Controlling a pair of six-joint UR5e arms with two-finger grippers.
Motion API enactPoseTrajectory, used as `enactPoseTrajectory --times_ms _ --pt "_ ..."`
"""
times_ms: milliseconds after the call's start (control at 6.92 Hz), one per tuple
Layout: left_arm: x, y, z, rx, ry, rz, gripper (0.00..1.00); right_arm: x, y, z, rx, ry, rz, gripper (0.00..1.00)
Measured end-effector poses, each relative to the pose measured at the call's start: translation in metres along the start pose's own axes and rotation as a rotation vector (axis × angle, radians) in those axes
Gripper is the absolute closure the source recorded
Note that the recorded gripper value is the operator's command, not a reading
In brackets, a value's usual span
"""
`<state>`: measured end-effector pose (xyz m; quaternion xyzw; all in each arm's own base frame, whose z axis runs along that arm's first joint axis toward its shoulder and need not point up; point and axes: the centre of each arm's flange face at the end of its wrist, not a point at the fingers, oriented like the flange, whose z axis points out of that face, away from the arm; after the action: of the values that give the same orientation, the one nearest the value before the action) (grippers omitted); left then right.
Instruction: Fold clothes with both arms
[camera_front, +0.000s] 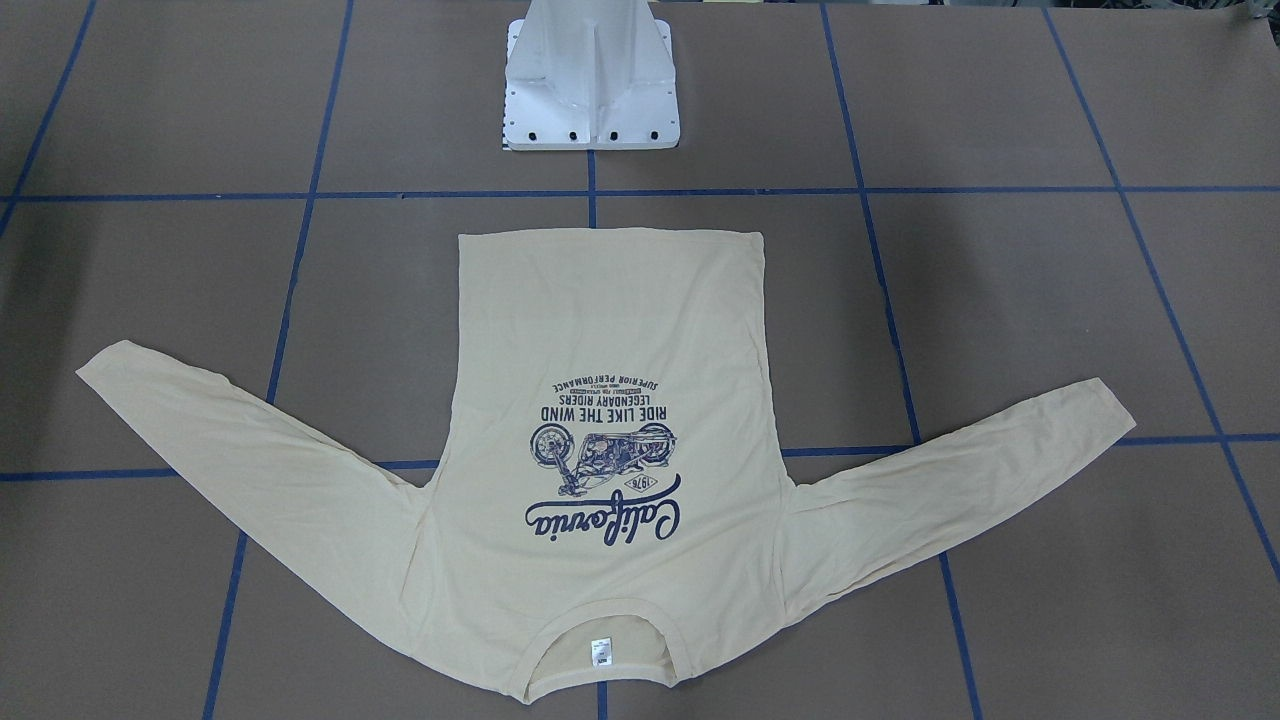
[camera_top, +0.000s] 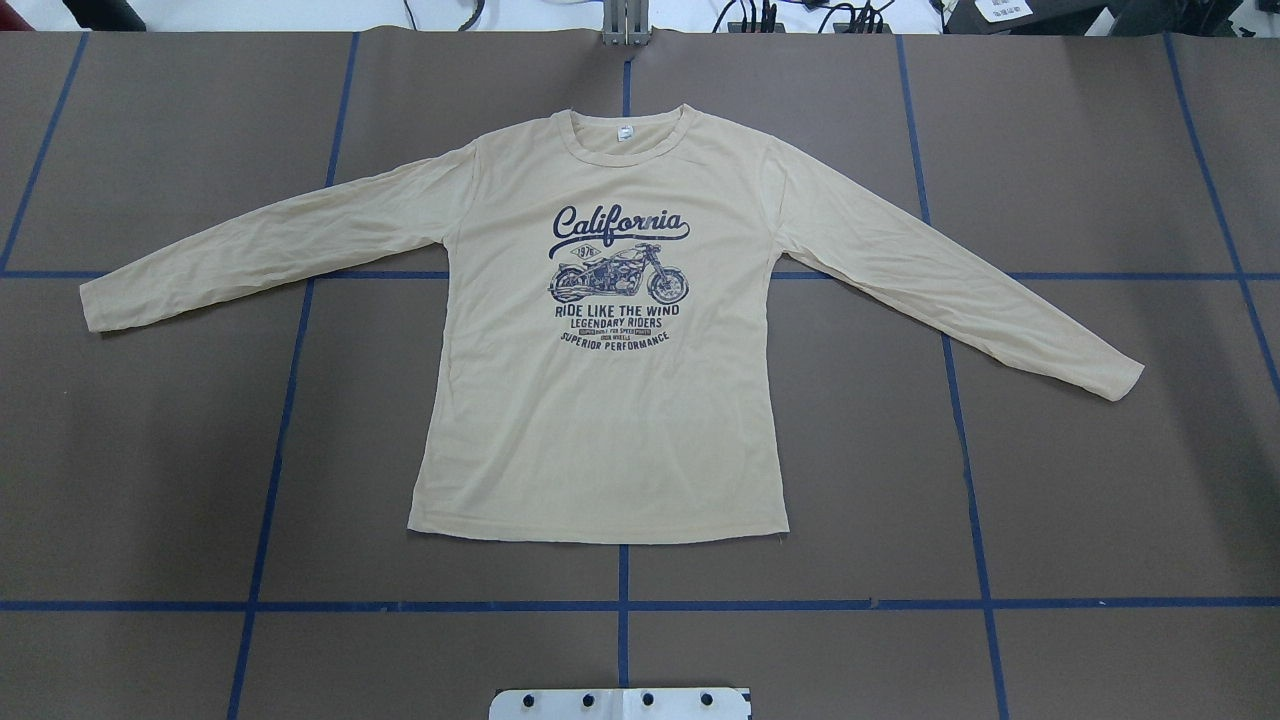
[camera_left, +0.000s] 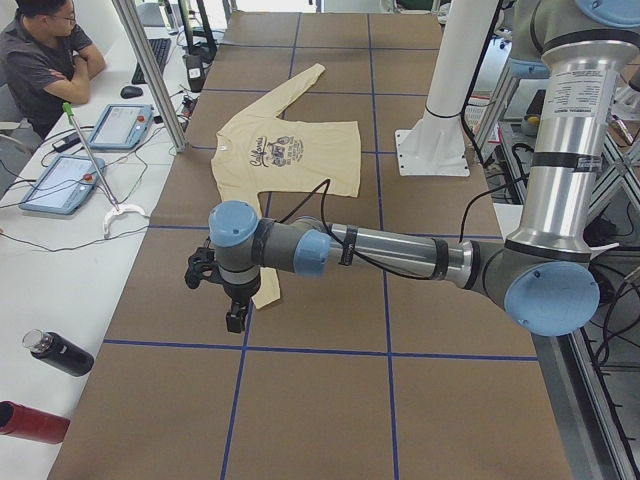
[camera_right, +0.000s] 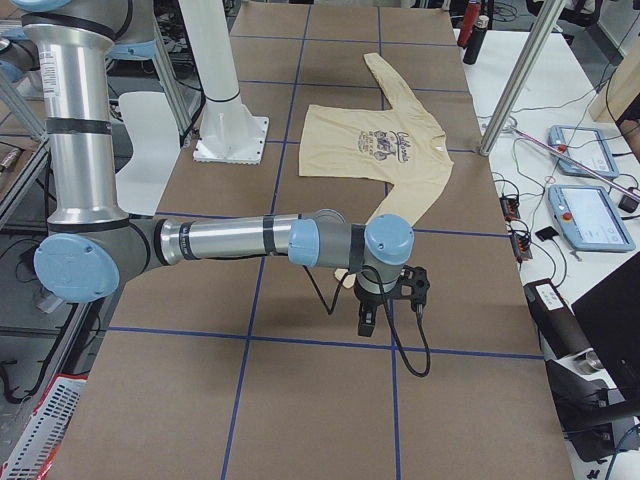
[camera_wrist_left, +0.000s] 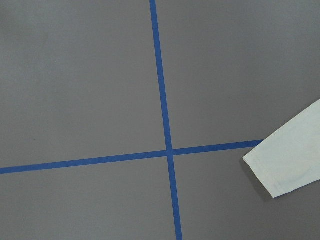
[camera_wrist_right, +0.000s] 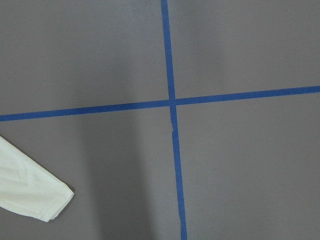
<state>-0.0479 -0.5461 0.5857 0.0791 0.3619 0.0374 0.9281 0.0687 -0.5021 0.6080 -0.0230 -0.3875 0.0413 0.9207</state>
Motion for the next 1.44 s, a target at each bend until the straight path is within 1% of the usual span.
enactPoseTrajectory --times_ms 144,289,433,578,722,867,1011,1156,1300,1445 --pt "0.006 -0.007 -0.005 0.012 0.002 0.013 0.01 -0.013 -0.009 -0.005 0.011 -0.004 -0.024 0.00" --pt "0.018 -0.020 -0.016 0.035 0.009 0.034 0.01 -0.039 -0.021 -0.008 0.017 -0.011 -0.071 0.00" --pt "0.035 -0.031 -0.032 0.063 0.037 0.060 0.01 -0.073 -0.033 -0.004 0.011 -0.015 -0.109 0.00" --pt "0.052 -0.036 -0.044 0.093 0.078 0.095 0.01 -0.112 -0.048 -0.003 0.010 -0.019 -0.116 0.00" --pt "0.070 -0.040 -0.050 0.130 0.105 0.152 0.01 -0.147 -0.061 -0.006 0.016 -0.026 -0.106 0.00" --pt "0.080 -0.042 -0.042 0.147 0.119 0.189 0.01 -0.167 -0.064 -0.001 0.009 -0.032 -0.102 0.00" --pt "0.078 -0.041 -0.027 0.142 0.128 0.187 0.01 -0.177 -0.059 0.012 -0.003 -0.037 -0.112 0.00" --pt "0.075 -0.041 -0.017 0.141 0.135 0.189 0.01 -0.172 -0.048 0.030 0.000 -0.045 -0.131 0.00" --pt "0.072 -0.042 -0.010 0.137 0.139 0.187 0.01 -0.165 -0.031 0.051 0.023 -0.063 -0.138 0.00" --pt "0.070 -0.042 -0.006 0.135 0.141 0.187 0.01 -0.167 -0.014 0.075 0.039 -0.078 -0.120 0.00"
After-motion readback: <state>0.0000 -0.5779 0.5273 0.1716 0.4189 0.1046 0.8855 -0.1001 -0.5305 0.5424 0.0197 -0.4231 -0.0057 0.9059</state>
